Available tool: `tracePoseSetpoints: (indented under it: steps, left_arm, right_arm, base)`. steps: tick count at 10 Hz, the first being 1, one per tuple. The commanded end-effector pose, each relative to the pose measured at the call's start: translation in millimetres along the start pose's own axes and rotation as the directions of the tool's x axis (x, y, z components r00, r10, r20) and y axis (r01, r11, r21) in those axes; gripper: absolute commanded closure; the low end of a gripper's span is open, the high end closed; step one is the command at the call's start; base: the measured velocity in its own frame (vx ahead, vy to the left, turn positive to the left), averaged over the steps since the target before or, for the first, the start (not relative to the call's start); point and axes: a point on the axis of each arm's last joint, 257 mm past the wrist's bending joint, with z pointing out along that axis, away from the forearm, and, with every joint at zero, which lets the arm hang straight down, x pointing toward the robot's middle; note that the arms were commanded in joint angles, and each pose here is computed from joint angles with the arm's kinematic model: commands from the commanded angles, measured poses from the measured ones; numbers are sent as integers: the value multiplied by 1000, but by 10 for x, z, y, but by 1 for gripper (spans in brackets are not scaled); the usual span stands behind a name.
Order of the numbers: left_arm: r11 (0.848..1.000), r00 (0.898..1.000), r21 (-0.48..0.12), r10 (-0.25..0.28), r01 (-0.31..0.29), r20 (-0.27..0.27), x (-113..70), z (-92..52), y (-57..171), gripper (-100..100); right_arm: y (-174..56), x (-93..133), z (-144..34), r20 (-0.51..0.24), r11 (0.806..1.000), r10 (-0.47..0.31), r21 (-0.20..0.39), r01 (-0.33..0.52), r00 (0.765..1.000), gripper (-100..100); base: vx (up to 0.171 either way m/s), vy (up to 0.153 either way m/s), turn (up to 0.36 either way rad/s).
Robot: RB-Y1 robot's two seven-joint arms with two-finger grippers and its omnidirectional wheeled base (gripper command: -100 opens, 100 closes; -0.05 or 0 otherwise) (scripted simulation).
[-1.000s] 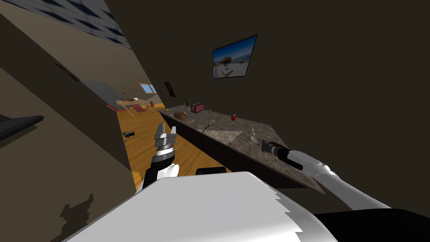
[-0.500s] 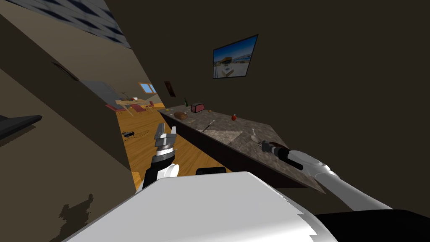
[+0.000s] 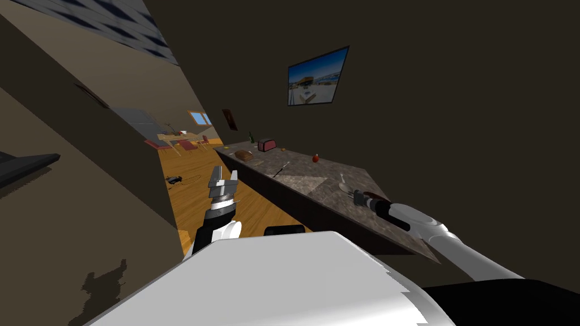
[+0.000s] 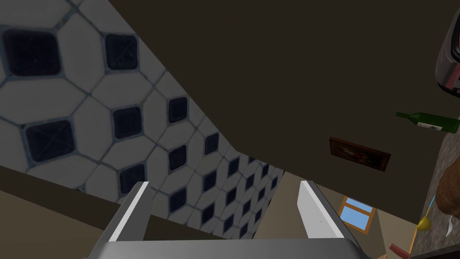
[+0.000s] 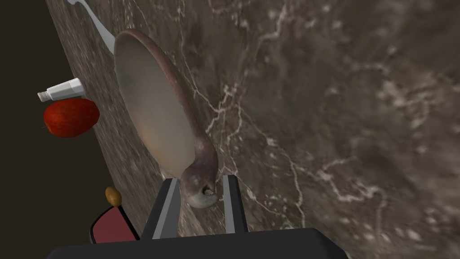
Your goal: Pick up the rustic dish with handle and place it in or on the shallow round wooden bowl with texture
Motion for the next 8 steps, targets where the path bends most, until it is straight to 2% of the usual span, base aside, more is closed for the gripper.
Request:
tracePoseSetpoints:
  steps: [1, 2, 8]
  left_arm:
    - [1000, 1000, 0, 0, 0, 0, 0, 0, 0, 0]
    - [1000, 1000, 0, 0, 0, 0, 0, 0, 0, 0]
    - [1000, 1000, 0, 0, 0, 0, 0, 0, 0, 0]
  right_arm:
    - [54, 25, -60, -25, 1000, 10, -5, -10, 1000, 100]
    - [19, -51, -43, -10, 1000, 4, 0, -4, 1000, 100]
    - [119, -204, -211, -37, 1000, 20, 0, -20, 999, 100]
  base:
    - [-18, -60, 41]
    - [-16, -49, 3]
    - [-12, -43, 27]
